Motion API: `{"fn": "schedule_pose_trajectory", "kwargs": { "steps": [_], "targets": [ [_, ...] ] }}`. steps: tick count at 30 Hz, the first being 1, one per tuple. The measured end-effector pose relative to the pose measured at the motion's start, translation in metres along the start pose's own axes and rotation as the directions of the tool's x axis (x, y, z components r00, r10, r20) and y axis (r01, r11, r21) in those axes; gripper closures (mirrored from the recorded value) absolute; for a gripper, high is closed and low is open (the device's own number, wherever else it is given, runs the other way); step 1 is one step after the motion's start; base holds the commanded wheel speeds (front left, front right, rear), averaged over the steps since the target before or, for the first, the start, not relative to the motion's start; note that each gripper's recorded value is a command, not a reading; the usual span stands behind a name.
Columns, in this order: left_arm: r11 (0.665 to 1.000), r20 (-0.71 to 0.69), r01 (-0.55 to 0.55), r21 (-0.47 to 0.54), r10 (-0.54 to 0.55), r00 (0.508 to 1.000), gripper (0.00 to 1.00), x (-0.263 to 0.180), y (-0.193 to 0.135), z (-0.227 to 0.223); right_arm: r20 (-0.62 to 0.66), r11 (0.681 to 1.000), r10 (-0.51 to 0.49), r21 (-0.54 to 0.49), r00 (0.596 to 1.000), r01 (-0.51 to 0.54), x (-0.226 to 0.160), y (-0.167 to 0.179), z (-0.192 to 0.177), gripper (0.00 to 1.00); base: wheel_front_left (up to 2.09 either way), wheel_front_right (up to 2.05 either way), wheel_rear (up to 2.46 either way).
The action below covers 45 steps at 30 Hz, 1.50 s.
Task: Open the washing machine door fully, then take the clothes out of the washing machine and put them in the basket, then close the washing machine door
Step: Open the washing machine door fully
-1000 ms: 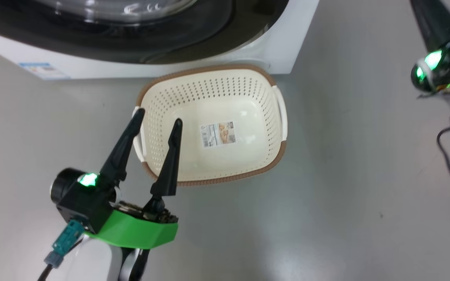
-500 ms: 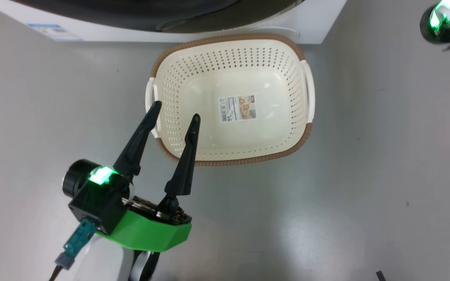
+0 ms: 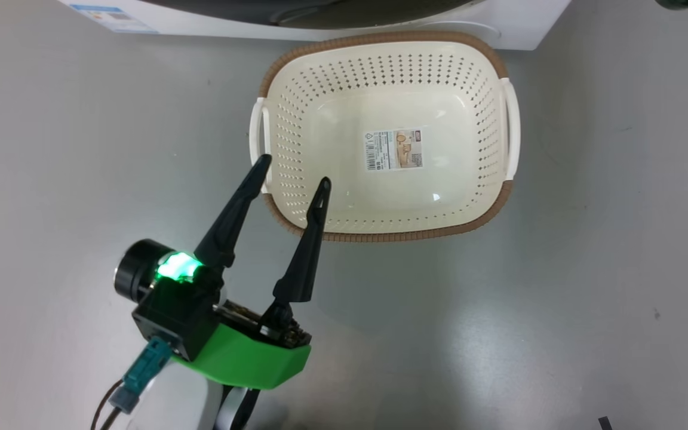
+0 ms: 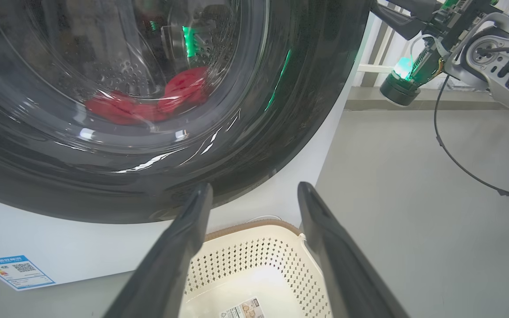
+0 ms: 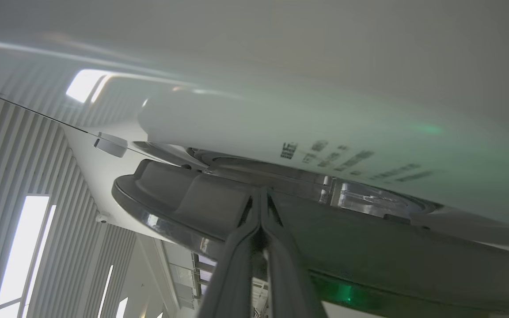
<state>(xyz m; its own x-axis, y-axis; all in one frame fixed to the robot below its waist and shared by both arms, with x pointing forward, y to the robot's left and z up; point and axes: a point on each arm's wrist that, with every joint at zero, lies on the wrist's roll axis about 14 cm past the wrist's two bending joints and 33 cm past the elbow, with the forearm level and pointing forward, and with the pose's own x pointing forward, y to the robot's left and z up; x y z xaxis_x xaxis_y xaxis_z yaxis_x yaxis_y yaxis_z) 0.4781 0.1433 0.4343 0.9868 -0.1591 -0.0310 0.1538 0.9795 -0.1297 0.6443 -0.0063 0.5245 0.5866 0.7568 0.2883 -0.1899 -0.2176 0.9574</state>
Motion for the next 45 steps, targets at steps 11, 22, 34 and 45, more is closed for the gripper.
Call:
{"fn": "schedule_pose_trajectory", "kwargs": {
  "steps": [11,22,34,45],
  "targets": [
    [1.0,-0.015,-0.024,0.007,0.024,1.0,0.0,-0.004,0.007,-0.003,-0.055,1.0,-0.018,-0.02,0.998,0.017,0.015,-0.009,-0.006,1.0,0.0,0.0,0.0],
    [0.999,-0.025,-0.023,0.03,0.024,0.999,0.0,-0.002,0.006,-0.006,-0.124,0.997,-0.068,-0.054,0.99,0.062,0.019,-0.02,-0.017,1.0,0.0,0.0,0.0],
    [1.0,0.0,-0.01,0.025,0.01,1.0,0.0,0.0,0.0,0.003,-0.204,0.993,-0.09,-0.093,0.975,0.072,0.016,-0.007,-0.033,1.0,0.0,0.0,0.0],
    [1.0,0.026,-0.021,0.014,0.021,0.999,0.0,-0.004,0.002,0.017,-0.282,0.991,-0.118,-0.088,0.952,0.096,0.008,-0.002,-0.06,1.0,0.0,0.0,0.0]
  ]
}}
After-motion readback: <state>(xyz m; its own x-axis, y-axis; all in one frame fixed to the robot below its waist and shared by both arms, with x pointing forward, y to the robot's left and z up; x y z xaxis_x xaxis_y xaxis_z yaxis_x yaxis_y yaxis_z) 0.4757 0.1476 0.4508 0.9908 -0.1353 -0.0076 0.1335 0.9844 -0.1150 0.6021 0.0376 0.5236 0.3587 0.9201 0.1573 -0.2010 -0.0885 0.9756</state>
